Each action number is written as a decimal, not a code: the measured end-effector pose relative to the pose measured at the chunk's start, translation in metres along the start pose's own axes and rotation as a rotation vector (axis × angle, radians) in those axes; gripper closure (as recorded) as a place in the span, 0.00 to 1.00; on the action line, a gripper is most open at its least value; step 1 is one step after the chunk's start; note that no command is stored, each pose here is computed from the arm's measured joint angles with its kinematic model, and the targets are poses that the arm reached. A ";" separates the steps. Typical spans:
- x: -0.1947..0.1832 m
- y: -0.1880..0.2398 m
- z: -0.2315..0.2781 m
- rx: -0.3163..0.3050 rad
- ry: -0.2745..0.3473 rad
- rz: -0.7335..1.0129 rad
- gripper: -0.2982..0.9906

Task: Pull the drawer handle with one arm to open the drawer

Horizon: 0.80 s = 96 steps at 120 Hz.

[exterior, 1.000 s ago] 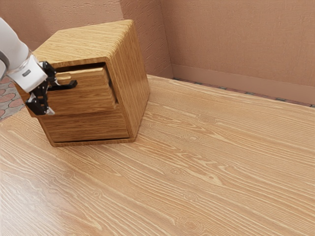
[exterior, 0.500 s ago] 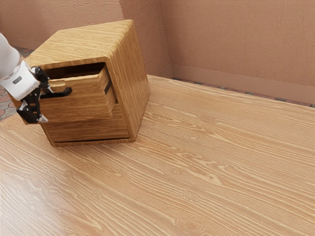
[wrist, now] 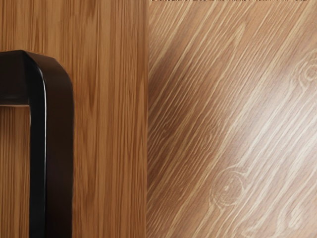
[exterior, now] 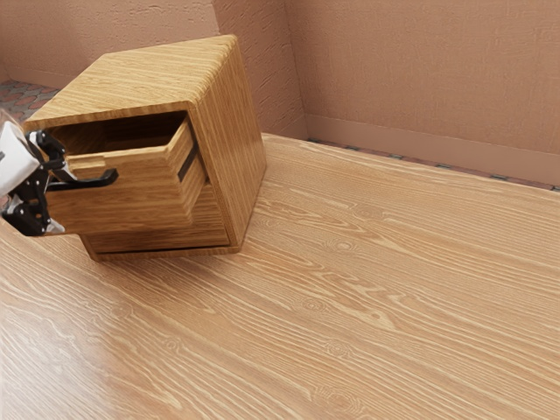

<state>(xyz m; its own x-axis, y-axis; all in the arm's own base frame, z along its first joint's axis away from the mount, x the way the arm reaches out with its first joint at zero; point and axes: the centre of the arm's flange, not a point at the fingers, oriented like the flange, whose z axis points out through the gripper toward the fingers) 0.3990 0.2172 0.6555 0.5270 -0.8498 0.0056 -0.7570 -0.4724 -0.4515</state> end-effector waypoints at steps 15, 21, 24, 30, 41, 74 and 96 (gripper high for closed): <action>-0.002 0.008 0.003 -0.011 0.001 -0.002 0.23; -0.003 0.011 0.002 -0.011 0.003 -0.004 0.23; -0.003 0.012 0.001 -0.009 0.005 -0.002 0.24; -0.002 0.014 -0.004 -0.004 0.004 -0.002 0.24; 0.000 0.020 -0.009 0.001 0.012 -0.002 0.26; -0.004 0.040 -0.018 0.005 0.020 -0.009 0.26; -0.006 0.056 -0.031 0.019 0.028 -0.010 0.28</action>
<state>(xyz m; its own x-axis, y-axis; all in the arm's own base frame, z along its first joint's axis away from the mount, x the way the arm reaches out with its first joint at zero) 0.3412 0.1879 0.6580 0.5236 -0.8513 0.0352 -0.7440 -0.4770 -0.4678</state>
